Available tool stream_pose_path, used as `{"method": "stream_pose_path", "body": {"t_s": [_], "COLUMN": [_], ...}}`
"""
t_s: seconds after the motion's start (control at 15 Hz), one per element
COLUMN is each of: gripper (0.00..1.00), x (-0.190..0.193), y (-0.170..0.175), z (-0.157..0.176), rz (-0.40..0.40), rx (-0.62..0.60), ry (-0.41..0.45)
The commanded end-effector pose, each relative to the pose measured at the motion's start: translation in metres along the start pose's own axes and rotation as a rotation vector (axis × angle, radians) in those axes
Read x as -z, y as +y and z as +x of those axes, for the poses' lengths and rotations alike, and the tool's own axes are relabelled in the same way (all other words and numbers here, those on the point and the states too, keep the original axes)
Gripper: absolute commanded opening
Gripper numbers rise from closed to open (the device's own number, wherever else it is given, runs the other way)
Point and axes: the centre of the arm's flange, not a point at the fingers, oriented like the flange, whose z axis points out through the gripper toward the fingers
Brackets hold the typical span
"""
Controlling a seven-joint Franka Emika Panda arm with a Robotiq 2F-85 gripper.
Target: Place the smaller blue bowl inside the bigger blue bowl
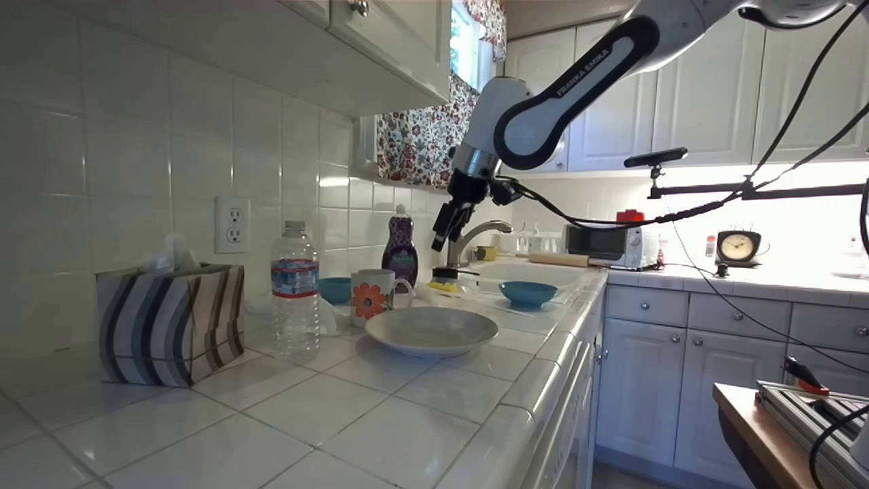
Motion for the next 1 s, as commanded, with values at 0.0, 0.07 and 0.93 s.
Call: {"method": "stream_pose_path", "body": {"t_s": [0.0,0.07,0.93], "gripper": [1.00,1.00,1.00], "x": [-0.035,-0.040,-0.117], "y": [0.009,0.010,-0.005], "z": [0.033,0.040,0.117], "rz": [-0.027,-0.026,0.099], "rx": [-0.024,-0.030,-0.057], "ry": [0.035,0.041,0.024]}}
